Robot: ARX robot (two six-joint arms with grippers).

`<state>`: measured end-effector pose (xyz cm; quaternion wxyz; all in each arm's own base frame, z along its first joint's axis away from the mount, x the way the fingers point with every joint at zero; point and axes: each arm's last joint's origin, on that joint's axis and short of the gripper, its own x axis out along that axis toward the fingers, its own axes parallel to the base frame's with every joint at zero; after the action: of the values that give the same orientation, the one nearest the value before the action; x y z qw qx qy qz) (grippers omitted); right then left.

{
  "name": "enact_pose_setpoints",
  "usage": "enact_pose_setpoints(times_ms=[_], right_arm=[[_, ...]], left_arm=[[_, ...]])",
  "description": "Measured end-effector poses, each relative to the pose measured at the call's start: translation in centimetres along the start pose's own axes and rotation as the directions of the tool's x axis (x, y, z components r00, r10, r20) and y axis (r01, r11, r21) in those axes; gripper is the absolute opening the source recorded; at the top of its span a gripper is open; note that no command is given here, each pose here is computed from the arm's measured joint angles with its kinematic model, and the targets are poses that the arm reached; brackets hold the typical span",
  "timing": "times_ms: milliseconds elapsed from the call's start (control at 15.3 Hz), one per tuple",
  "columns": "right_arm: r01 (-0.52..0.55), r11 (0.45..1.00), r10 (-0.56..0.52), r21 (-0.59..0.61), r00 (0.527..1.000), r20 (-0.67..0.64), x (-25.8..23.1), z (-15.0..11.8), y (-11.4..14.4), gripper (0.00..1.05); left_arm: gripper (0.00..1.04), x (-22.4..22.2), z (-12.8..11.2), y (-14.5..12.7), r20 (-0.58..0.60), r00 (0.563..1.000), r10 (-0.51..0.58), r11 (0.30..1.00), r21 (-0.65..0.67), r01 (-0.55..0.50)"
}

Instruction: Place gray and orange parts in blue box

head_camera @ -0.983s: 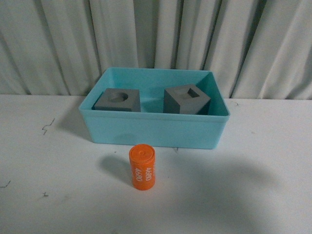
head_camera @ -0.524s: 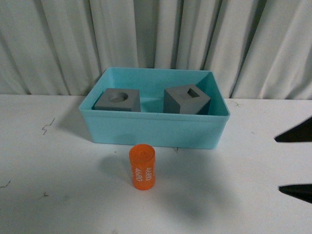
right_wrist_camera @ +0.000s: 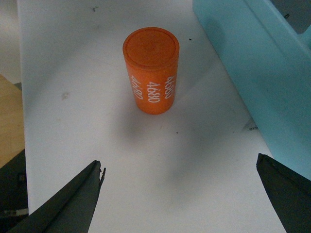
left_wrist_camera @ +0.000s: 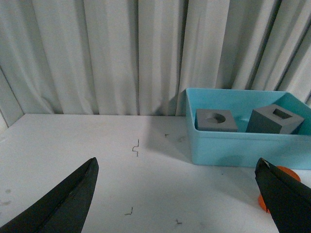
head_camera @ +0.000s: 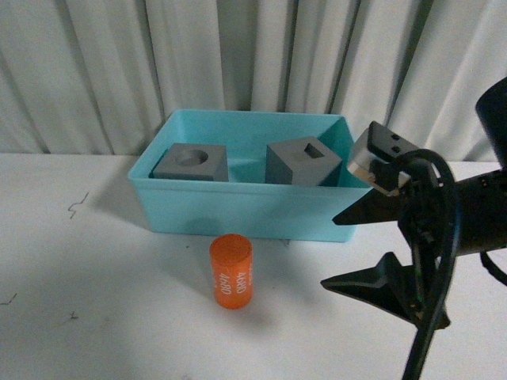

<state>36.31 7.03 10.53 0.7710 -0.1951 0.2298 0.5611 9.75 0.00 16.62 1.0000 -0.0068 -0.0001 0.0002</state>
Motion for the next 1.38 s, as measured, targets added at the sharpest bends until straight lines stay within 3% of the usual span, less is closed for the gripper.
enact_pose_setpoints(times_ms=[917,983,1180,1311,1376], right_arm=[[-0.052,0.998,0.052,0.022,0.998,-0.019,9.7,2.6,0.0,0.98],[-0.042,0.999,0.043,0.031,0.999,-0.016,10.5,3.0,0.3,0.93],[-0.041,0.998,0.042,0.039,0.999,-0.010,10.6,3.2,0.3,0.60],[-0.026,0.999,0.026,0.036,1.000,-0.002,10.6,3.3,0.2,0.48],[-0.012,0.999,0.011,0.042,1.000,0.010,10.5,3.3,0.3,0.46]], left_arm=[[0.98,0.0,0.0,0.0,0.000,1.000,0.000,1.000,0.000,0.000],[0.98,0.0,0.0,0.0,0.000,1.000,0.000,1.000,0.000,0.000],[0.98,0.0,0.0,0.0,0.000,1.000,0.000,1.000,0.000,0.000],[0.98,0.0,0.0,0.0,0.000,1.000,0.000,1.000,0.000,0.000],[0.98,0.0,0.0,0.0,0.000,1.000,0.000,1.000,0.000,0.000]])
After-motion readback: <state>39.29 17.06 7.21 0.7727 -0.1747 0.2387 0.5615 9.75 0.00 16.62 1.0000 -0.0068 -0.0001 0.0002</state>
